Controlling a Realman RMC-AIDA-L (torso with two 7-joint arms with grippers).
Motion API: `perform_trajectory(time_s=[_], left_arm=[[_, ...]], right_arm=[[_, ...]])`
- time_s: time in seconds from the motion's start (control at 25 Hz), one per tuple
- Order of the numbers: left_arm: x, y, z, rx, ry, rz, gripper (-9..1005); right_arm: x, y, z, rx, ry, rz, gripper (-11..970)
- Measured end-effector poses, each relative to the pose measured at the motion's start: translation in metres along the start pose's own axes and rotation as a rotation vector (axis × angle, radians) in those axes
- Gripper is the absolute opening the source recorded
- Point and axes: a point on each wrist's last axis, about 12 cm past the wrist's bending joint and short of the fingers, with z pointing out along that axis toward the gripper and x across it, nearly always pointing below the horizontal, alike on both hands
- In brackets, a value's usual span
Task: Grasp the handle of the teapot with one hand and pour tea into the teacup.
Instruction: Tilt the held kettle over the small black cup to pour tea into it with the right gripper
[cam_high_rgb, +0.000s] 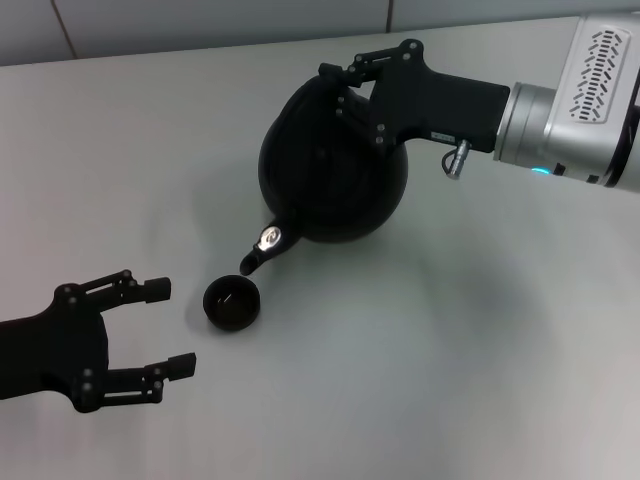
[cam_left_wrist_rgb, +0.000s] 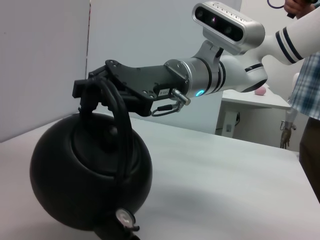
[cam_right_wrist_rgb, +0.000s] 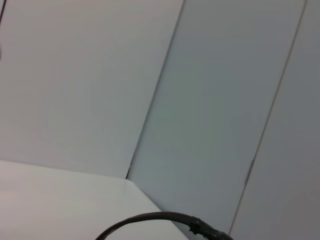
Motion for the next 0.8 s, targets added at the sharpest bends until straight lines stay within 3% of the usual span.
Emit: perform_trajectory(time_s=[0.8], left_arm=[[-0.003,0.0046,0.0043,-0.007,0.0,0.008,871]], right_arm=[[-0.0055,-0.0067,0.0033,-0.022,0.009,-0.053,124]])
